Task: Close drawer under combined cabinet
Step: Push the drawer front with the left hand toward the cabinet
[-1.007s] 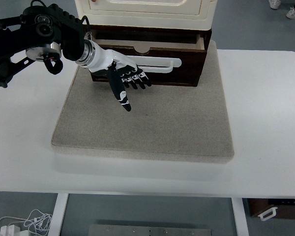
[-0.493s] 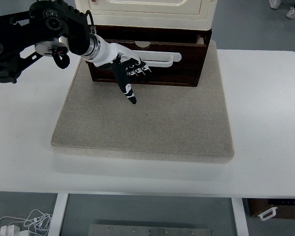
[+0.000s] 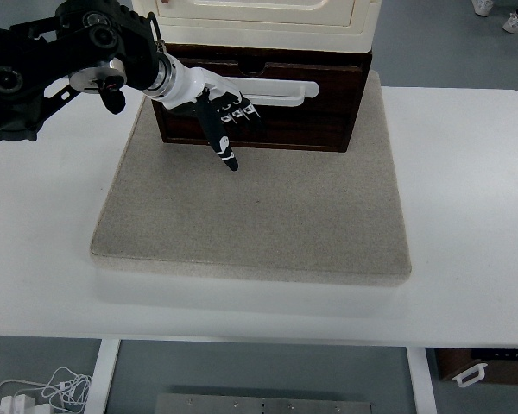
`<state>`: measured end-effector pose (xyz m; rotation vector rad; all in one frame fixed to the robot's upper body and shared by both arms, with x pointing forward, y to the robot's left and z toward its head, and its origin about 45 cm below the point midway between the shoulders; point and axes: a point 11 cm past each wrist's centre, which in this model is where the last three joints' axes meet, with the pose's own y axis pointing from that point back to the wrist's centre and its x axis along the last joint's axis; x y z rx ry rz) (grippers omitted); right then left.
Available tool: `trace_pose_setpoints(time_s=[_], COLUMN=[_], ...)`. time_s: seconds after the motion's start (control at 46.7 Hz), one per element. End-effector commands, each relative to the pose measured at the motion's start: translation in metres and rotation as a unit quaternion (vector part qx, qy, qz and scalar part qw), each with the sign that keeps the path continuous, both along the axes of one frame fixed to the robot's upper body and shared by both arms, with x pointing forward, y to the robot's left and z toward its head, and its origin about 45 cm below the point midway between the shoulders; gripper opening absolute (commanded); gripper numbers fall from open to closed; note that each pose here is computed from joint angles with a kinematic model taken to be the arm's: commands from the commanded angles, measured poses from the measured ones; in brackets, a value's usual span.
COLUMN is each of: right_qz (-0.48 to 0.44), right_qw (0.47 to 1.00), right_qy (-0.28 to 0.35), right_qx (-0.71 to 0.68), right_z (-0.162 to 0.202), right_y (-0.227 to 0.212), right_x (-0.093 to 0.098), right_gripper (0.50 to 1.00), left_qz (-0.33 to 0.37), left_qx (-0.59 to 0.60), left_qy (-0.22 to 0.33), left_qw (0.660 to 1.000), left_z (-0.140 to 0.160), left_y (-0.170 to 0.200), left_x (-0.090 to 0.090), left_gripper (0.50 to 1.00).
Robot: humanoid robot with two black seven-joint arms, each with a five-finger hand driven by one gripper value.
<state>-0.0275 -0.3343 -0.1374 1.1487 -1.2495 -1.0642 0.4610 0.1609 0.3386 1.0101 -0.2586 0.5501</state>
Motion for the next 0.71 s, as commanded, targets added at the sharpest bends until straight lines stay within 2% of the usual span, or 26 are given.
trace_pose_setpoints(time_s=[0.0, 0.685], right_qz=[0.000, 0.000], right_qw=[1.000, 1.000], right_qy=[0.000, 0.000], right_qx=[0.000, 0.000], right_z=[0.0000, 0.0000], right_y=[0.0000, 0.0000], right_x=[0.0000, 0.0000], right_gripper=[0.952, 0.952], left_qz=[0.005, 0.026], left_qx=[-0.001, -0.004], left_qy=[-0.001, -0.007], left_qw=[1.000, 1.000], left_z=[-0.0001, 0.0018], left_y=[0.0026, 0.0115], left_x=[0.0019, 0.0085], left_gripper=[0.990, 0.988])
